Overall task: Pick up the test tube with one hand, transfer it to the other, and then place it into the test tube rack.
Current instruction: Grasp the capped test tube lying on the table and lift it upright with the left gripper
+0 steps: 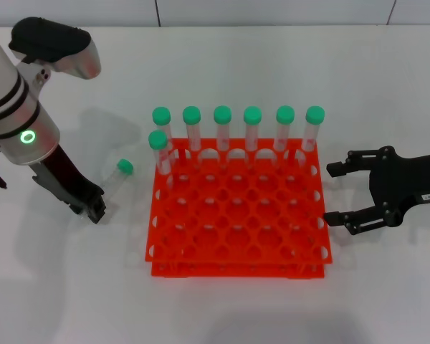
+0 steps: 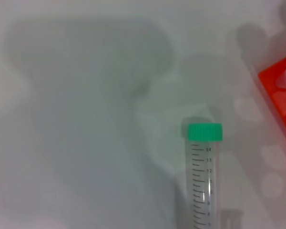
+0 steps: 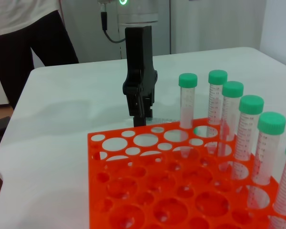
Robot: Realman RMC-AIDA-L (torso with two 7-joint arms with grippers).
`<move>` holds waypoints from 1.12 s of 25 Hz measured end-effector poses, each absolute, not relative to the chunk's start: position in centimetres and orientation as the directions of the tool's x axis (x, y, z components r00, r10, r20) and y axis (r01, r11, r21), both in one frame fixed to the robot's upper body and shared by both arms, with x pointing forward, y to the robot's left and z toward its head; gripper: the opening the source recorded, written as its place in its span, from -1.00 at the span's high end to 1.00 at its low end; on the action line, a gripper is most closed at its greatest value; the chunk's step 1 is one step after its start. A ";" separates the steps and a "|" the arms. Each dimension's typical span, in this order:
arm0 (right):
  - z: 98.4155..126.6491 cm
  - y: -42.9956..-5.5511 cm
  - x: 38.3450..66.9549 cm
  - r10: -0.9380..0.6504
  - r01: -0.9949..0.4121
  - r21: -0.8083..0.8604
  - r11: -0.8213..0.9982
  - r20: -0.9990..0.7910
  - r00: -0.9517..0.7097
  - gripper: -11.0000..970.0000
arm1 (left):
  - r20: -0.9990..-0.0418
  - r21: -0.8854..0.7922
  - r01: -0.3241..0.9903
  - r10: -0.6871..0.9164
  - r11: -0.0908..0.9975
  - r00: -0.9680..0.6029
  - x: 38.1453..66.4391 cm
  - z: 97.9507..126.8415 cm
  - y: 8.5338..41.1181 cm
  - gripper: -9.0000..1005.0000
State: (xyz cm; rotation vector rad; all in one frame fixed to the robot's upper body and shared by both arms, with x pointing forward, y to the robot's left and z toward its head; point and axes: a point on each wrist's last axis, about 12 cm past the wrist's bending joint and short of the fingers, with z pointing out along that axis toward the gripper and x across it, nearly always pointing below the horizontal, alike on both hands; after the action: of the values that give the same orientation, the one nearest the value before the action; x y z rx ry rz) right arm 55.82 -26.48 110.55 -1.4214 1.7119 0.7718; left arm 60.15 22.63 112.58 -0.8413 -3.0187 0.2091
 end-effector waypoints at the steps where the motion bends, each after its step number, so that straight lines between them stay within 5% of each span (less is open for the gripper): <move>1: 110.5 -26.5 55.8 -0.517 -0.981 -0.021 0.195 -0.852 -0.085 -0.67 | -0.034 -0.127 0.516 0.517 0.847 -0.856 60.1 112.6 22.6 0.17; 8: 110.5 -26.5 55.8 -0.517 -0.980 -0.022 0.196 -0.852 -0.084 -0.67 | -0.033 -0.124 0.518 0.518 0.846 -0.855 60.1 112.5 22.6 0.53; 21: 110.4 -26.7 55.7 -0.517 -0.980 -0.020 0.200 -0.852 -0.088 -0.66 | -0.045 -0.119 0.512 0.510 0.851 -0.859 60.1 112.4 22.9 0.62; 28: 110.4 -26.9 55.5 -0.509 -0.979 -0.014 0.205 -0.855 -0.095 -0.66 | -0.193 -0.081 0.522 0.501 0.849 -0.844 60.5 116.9 23.3 0.62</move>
State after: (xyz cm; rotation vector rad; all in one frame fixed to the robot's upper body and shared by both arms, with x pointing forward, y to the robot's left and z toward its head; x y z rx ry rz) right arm 55.51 -26.88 110.39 -1.4059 1.7173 0.7771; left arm 60.54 23.29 116.91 -0.8857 -3.1789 0.2164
